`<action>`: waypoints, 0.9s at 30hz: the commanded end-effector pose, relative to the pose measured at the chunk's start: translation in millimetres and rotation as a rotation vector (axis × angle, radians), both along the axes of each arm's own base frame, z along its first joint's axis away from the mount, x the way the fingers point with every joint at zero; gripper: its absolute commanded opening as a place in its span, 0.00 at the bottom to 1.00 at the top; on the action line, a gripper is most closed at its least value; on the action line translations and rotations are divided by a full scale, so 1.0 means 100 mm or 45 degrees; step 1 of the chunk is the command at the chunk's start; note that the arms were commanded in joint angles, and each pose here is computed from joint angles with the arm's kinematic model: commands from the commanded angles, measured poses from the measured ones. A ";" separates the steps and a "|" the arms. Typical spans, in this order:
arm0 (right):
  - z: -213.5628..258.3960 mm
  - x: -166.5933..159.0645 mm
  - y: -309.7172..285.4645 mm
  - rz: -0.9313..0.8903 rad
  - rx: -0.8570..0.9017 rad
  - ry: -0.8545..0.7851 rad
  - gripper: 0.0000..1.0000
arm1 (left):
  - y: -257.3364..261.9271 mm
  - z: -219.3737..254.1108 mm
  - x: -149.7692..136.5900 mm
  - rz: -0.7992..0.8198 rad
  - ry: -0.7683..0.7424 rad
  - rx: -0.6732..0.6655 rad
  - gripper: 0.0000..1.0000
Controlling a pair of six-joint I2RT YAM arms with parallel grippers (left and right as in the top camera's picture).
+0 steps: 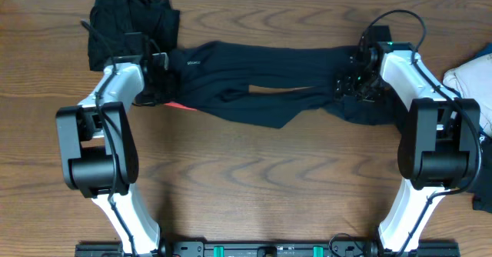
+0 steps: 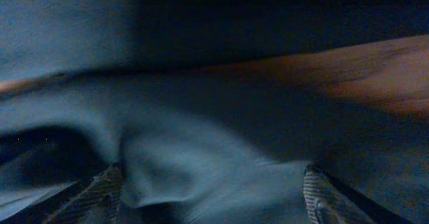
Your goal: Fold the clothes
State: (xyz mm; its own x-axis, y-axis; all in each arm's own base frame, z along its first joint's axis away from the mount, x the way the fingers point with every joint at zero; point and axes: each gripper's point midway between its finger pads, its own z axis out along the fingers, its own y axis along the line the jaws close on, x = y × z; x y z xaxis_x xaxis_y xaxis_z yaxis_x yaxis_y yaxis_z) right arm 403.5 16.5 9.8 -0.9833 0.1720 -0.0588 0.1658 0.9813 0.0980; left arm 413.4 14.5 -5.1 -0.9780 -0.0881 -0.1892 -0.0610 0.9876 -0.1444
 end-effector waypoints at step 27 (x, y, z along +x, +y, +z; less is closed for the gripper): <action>0.33 -0.56 0.37 0.114 0.299 0.228 0.84 | -0.17 -0.55 -0.46 -0.481 0.224 0.209 0.06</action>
